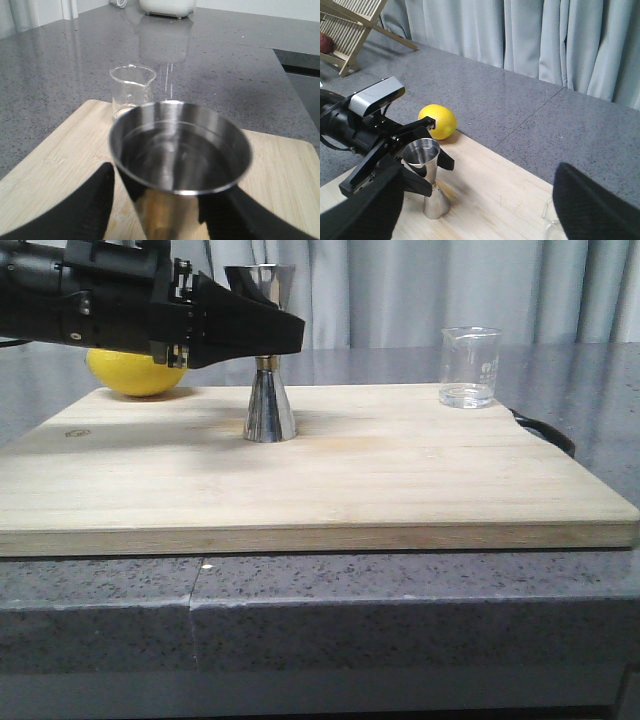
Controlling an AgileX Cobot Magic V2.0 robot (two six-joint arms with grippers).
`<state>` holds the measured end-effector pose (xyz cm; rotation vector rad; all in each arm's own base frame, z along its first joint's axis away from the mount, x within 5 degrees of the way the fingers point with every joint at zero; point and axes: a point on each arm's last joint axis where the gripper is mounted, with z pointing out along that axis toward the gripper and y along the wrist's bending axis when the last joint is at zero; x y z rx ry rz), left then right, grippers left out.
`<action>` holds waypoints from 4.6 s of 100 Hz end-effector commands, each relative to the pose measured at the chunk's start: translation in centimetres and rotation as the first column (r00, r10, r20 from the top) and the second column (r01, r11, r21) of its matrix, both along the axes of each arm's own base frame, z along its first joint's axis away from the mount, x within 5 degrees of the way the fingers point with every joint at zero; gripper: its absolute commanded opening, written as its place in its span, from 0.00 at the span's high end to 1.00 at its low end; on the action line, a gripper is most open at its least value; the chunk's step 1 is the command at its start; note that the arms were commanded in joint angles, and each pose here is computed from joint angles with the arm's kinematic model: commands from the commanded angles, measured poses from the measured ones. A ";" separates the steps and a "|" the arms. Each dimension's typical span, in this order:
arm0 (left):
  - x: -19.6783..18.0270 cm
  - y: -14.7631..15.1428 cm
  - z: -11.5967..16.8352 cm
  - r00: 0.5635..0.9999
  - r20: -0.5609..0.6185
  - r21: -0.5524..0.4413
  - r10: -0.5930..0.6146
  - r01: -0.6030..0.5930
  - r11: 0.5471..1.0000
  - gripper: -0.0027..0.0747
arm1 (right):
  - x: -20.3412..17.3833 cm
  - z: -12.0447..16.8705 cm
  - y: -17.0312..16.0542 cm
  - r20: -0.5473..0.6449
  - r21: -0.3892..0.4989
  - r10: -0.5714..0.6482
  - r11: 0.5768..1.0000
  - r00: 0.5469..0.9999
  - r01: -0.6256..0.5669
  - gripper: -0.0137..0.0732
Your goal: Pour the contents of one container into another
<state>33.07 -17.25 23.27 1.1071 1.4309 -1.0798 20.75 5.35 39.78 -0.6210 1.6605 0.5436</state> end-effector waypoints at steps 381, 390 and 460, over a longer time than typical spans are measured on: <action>-28.3 17.0 0.8 0.214 0.099 -0.362 0.972 -0.902 0.236 0.99 | -9.4 -2.1 -4.6 -0.017 0.443 -0.597 0.715 0.802 0.542 0.93; -27.9 17.1 -0.6 0.206 0.097 -0.360 0.974 -0.905 0.227 0.99 | -9.4 -2.1 -4.6 -0.018 0.441 -0.593 0.717 0.805 0.539 0.93; -27.7 16.7 -1.9 0.239 0.145 -0.304 0.960 -0.913 0.273 0.99 | -9.4 -2.1 -4.6 -0.018 0.441 -0.592 0.718 0.806 0.538 0.93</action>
